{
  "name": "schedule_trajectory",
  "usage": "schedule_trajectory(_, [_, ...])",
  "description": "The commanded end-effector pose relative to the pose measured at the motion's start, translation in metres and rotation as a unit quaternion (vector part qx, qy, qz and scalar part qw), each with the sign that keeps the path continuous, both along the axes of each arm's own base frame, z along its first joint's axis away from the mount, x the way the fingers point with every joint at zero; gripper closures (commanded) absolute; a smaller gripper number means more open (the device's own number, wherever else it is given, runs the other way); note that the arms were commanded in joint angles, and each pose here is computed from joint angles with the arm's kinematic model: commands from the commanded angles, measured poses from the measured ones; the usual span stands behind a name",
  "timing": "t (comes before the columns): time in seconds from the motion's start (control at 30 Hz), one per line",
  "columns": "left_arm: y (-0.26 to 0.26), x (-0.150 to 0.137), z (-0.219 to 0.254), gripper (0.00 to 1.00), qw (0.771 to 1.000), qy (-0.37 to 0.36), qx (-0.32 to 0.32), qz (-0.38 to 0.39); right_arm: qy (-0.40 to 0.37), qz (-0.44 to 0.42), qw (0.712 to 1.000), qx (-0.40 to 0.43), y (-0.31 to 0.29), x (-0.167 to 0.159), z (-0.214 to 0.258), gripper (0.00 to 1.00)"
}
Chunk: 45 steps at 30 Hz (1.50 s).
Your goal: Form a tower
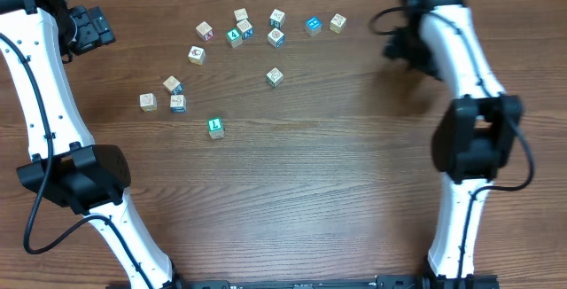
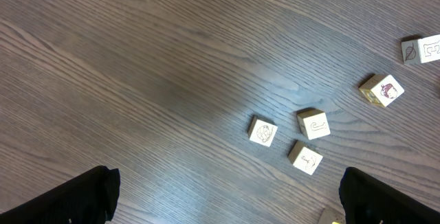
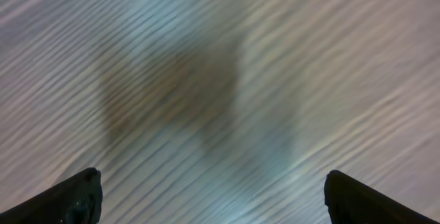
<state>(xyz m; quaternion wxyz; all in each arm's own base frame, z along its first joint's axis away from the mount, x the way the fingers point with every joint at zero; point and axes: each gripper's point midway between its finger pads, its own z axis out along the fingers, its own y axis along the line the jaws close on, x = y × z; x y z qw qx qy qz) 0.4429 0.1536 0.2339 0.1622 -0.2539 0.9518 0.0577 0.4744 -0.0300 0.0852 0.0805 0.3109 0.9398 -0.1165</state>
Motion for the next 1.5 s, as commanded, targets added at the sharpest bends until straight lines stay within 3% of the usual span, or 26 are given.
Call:
schedule_trajectory(0.0, [0.001,0.001,0.007,0.01,1.0,-0.01,0.006,0.004,-0.009,-0.052,0.999,-0.013,-0.053,0.0,0.002,0.0])
schedule_trajectory(0.5, [0.001,0.001,0.007,0.01,1.0,-0.01,0.006,0.005,-0.122,-0.19,0.974,-0.032,-0.198,0.009,0.014,0.0])
schedule_trajectory(1.17, [0.001,0.001,0.006,0.0,1.0,-0.01,0.006,0.005,-0.123,-0.2,0.971,-0.033,-0.208,0.005,0.014,0.0])
schedule_trajectory(1.3, [0.003,0.02,0.014,0.0,0.999,-0.053,0.01,0.003,-0.123,-0.2,0.971,-0.033,-0.208,0.005,0.014,0.0])
schedule_trajectory(1.47, [-0.031,0.027,0.013,0.01,0.993,-0.075,-0.094,-0.007,-0.123,-0.2,0.971,-0.033,-0.208,0.005,0.014,0.0])
